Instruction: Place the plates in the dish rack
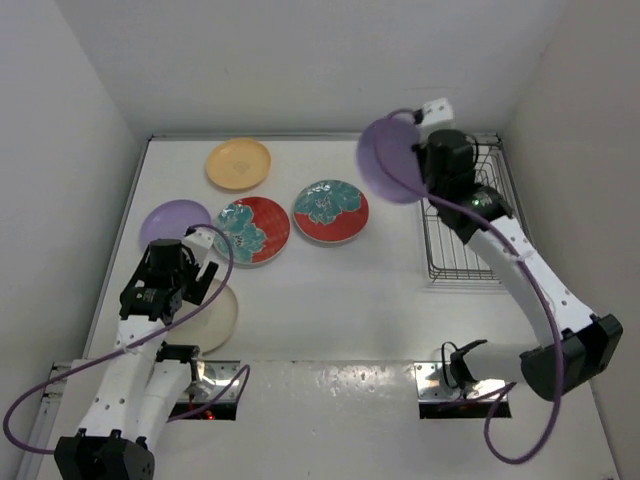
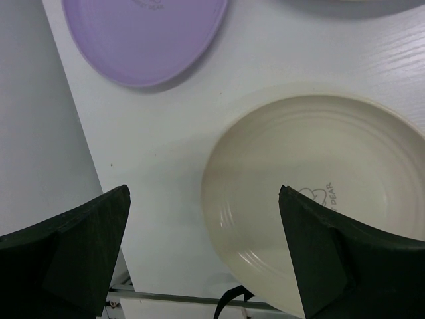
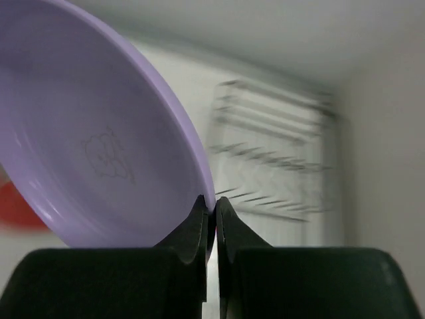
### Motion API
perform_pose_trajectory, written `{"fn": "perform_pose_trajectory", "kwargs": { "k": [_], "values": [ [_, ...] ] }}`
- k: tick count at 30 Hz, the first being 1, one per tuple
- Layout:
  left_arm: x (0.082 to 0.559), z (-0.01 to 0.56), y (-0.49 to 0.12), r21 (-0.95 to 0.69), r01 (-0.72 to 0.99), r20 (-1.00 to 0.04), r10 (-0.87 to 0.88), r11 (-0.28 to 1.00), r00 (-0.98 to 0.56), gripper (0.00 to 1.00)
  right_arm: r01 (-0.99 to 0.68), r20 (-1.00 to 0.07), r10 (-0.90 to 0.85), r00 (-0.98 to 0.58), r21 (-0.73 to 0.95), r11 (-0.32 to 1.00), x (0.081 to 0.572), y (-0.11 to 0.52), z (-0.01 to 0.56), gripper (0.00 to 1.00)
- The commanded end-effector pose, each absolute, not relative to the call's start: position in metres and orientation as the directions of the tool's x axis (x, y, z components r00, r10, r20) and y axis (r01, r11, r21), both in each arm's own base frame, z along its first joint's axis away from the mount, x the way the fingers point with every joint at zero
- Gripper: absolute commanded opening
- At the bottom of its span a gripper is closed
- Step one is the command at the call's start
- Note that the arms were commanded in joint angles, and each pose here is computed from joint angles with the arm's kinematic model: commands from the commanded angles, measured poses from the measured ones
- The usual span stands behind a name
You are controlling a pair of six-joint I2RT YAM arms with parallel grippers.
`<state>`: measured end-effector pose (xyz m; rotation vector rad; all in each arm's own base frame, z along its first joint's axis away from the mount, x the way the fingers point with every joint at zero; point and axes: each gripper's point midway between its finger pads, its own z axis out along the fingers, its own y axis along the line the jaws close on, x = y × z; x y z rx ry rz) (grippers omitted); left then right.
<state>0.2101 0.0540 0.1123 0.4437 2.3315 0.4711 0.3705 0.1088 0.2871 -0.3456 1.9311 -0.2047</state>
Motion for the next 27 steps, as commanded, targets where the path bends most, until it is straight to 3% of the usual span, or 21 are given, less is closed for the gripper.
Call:
{"fn": "perform_pose_trajectory", "kwargs": {
  "k": [1,2,4,13,20,27],
  "values": [
    [0.229,0.133,0.049,0.437,0.185,-0.615,0.443,0.88,-0.653,0.99,0.397,-0.848,-0.374,-0.376,-0.512,0.762,0.4,-0.009,0.344,0.0],
    [0.236,0.141,0.05,0.444,0.192,-0.611,0.452,0.875,-0.65,0.99,0.538,-0.842,-0.355,-0.407,-0.535,0.652,0.394,-0.059,0.358,0.0],
    [0.25,0.16,0.049,0.451,0.191,-0.629,0.462,0.872,-0.626,0.99,0.645,-0.845,-0.33,-0.421,-0.535,0.546,0.395,-0.102,0.363,0.0],
    [0.29,0.18,0.042,0.45,0.223,-0.607,0.48,0.864,-0.633,0.99,0.79,-0.816,-0.346,-0.463,-0.557,0.256,0.386,-0.185,0.356,0.0],
    [0.313,0.177,0.047,0.46,0.226,-0.562,0.478,0.859,-0.675,0.99,0.749,-0.792,-0.315,-0.523,-0.604,0.274,0.405,-0.189,0.317,0.0],
    [0.315,0.165,0.05,0.458,0.227,-0.531,0.469,0.86,-0.706,0.99,0.751,-0.886,-0.158,-0.435,-0.454,0.479,0.392,-0.176,0.284,0.0]
  ]
}}
